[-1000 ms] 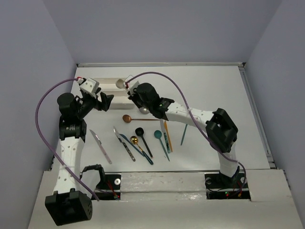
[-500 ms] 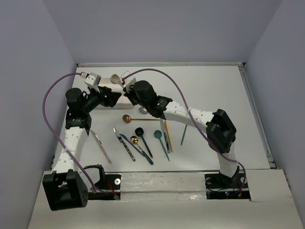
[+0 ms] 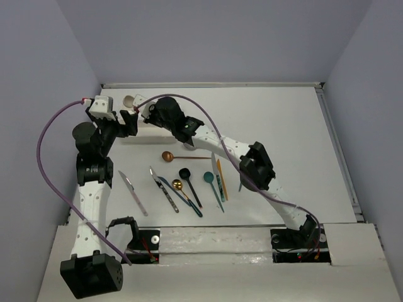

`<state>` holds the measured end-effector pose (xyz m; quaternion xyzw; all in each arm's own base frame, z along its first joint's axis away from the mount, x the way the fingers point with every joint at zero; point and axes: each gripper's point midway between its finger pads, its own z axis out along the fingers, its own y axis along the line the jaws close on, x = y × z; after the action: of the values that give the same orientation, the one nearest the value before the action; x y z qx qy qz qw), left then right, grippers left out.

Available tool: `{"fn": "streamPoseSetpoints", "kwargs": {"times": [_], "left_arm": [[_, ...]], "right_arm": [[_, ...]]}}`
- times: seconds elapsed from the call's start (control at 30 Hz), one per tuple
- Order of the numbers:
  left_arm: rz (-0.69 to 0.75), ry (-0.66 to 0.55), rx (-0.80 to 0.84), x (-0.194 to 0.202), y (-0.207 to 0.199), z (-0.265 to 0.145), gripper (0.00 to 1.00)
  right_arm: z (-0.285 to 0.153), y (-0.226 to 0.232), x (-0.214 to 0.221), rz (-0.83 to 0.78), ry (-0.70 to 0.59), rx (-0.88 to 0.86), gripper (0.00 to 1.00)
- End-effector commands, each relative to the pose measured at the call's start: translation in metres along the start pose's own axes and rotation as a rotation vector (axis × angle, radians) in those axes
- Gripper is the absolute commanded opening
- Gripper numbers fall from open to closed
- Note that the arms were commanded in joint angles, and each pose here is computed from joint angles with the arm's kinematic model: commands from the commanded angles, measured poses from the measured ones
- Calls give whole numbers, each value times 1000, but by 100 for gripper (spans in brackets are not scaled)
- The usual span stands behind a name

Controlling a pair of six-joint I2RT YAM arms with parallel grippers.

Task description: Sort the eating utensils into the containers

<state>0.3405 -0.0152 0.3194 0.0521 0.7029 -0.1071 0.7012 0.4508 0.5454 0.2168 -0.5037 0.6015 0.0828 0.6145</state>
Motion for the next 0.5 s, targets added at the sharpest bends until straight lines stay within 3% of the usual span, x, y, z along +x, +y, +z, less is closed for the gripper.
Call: {"fn": "streamPoseSetpoints", "kwargs": {"times": [0.0, 0.4, 0.47], "left_arm": [[56, -53, -175, -17, 34, -3, 90], [66, -42, -182, -6, 41, 3, 92], [66, -37, -178, -4, 41, 4, 92]], "right_arm": [[15, 7, 17, -158, 3, -79, 0], [30, 44, 68, -195, 72, -167, 0], [32, 48, 75, -211, 84, -176, 6]]}}
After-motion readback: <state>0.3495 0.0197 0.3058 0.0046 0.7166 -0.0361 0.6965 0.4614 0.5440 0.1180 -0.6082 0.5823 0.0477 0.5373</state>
